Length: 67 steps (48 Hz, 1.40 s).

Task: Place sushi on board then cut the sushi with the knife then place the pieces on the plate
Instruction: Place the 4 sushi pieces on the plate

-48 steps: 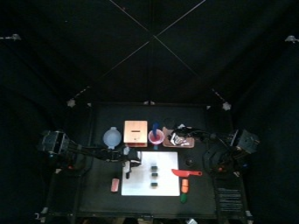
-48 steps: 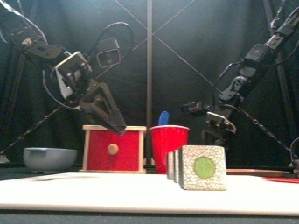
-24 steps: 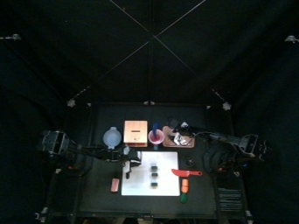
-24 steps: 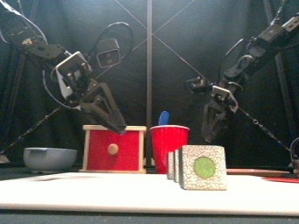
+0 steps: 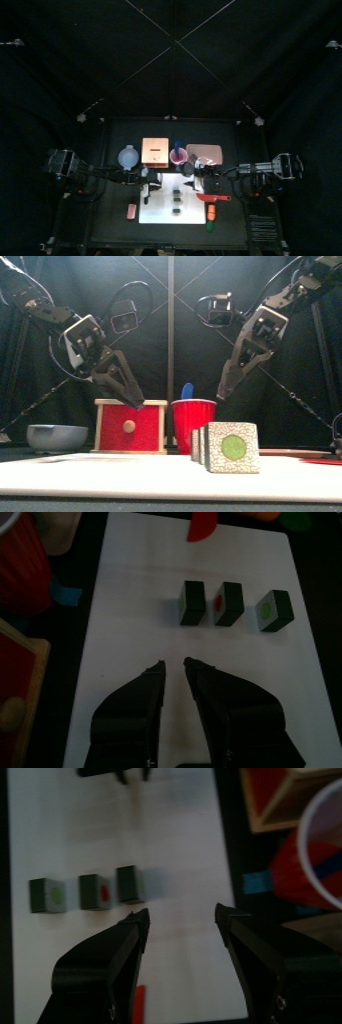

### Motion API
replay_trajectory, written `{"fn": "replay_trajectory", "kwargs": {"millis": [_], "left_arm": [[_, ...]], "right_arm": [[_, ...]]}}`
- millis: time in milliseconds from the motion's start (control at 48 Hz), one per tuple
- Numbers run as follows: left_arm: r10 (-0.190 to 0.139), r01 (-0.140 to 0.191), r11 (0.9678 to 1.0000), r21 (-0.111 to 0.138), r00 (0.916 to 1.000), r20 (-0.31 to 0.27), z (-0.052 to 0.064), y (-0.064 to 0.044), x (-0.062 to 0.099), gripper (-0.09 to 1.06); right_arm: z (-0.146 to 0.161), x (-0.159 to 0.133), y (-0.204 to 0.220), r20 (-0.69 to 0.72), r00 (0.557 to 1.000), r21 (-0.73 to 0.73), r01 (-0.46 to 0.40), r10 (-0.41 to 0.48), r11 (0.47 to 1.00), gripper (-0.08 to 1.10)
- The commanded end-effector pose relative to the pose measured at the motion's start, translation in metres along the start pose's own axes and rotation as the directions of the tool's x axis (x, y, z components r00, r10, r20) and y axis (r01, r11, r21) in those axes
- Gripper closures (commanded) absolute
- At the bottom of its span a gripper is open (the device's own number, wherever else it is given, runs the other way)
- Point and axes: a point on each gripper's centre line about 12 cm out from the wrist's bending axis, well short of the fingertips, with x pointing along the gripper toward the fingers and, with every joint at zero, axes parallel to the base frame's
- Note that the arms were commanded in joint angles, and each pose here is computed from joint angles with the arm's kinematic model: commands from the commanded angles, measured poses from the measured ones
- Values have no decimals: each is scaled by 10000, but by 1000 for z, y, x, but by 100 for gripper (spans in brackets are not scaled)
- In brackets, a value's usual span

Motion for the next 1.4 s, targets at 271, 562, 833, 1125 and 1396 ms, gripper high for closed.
{"fn": "replay_trajectory", "kwargs": {"millis": [271,562,833,1125,1396], "left_arm": [[-35,37,10000,-38,9994,334,11,-1,-1,31],[-23,24,10000,-31,9995,321,10,-1,-1,31],[-6,7,10000,-9,9996,292,9,0,-1,31],[-6,7,10000,-9,9996,292,9,0,-1,31],[-9,9,10000,22,9996,292,9,0,-1,31]], "right_arm": [[13,27,31,111,9982,-291,-591,595,9978,15],[11,56,29,-419,9980,-400,-480,463,9980,15],[9,75,29,-723,9965,-433,-447,415,9981,20],[6,77,29,-901,9950,-250,-455,431,9987,50],[13,31,-2,-584,9983,461,-58,85,9989,52]]}}
